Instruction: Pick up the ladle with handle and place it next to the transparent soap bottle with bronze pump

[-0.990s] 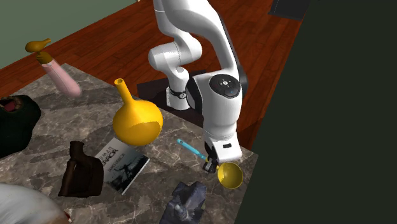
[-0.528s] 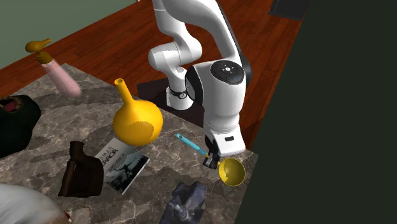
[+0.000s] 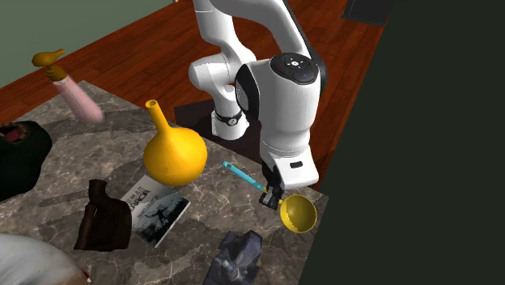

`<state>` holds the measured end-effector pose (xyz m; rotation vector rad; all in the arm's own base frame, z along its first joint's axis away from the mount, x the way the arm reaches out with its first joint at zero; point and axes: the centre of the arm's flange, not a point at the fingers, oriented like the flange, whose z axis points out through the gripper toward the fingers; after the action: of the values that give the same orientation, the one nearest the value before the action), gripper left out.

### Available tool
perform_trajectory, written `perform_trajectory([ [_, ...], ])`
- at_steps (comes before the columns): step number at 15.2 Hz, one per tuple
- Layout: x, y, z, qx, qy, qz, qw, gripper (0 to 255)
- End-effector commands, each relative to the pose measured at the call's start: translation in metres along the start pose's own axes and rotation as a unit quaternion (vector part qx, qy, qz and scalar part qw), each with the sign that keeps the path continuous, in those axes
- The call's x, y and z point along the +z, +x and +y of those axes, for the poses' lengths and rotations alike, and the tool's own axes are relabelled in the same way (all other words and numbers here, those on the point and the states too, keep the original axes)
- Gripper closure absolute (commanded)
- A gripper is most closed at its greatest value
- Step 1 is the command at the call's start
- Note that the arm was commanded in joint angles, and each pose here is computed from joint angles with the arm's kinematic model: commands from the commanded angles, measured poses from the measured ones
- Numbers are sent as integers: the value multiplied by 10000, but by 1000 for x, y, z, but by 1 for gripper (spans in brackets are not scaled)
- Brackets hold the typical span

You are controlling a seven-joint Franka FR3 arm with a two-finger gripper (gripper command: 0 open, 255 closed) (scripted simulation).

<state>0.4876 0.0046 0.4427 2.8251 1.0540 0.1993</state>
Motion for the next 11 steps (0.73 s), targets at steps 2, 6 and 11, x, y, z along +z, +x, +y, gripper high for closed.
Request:
perform_trajectory([
  [2, -16, -1, 2, -1, 2, -2, 10000, 255],
  [6, -36, 1, 6, -1, 2, -2, 10000, 255],
  [11, -62, 3, 10, -1, 2, -2, 10000, 255],
])
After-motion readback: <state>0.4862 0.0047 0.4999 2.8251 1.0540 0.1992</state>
